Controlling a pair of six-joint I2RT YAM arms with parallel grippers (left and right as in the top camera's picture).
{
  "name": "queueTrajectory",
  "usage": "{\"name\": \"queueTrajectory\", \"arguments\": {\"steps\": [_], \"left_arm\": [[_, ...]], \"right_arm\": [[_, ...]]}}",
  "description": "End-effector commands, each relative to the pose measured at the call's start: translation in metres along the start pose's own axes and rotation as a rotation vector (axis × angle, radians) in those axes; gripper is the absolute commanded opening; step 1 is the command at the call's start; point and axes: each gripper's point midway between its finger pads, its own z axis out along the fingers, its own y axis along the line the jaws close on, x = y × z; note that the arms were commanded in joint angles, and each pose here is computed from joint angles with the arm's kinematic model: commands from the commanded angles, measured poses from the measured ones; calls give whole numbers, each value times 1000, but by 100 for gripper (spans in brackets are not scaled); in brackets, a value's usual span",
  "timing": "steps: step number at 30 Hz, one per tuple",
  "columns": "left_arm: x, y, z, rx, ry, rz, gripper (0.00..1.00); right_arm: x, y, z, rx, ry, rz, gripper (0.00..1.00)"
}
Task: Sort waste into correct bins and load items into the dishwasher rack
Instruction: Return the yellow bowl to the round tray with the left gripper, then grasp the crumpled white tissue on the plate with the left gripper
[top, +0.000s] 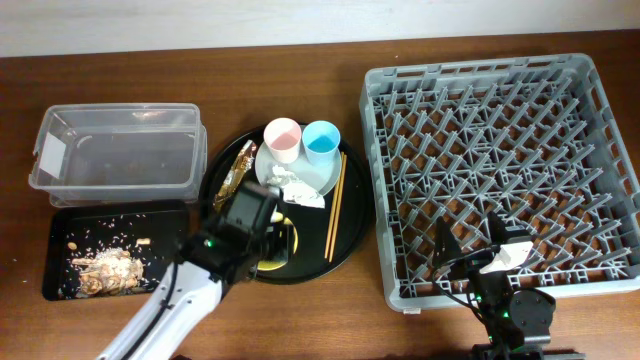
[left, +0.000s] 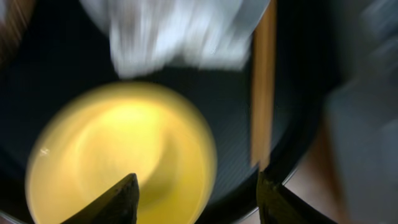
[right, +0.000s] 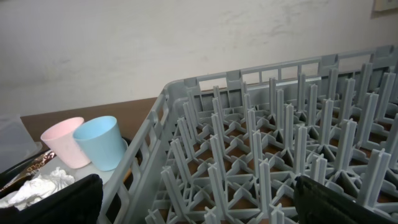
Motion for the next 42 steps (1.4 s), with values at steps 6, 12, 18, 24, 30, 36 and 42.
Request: {"name": "queueTrajectory", "arguments": {"steps": [6, 12, 18, 24, 30, 36, 42], "left_arm": [[-79, -3, -30, -83, -257, 20, 58], [-76, -1, 22, -108, -180, 27, 56], [-70, 5, 62, -137, -127, 29, 56], [-66, 9, 94, -150, -100, 31, 57], [-55, 15, 112, -171, -57, 33, 57], [-60, 16, 116, -180, -81, 33, 54], [-58, 17, 116, -182, -76, 33, 52]], "right_arm": [[2, -1, 0, 1, 3, -3, 98], [2, -1, 0, 1, 3, -3, 98], [2, -1, 0, 1, 3, -3, 98], [2, -1, 0, 1, 3, -3, 98], [2, -1, 0, 1, 3, -3, 98], [2, -1, 0, 1, 3, -3, 98], [2, -1, 0, 1, 3, -3, 99]]}}
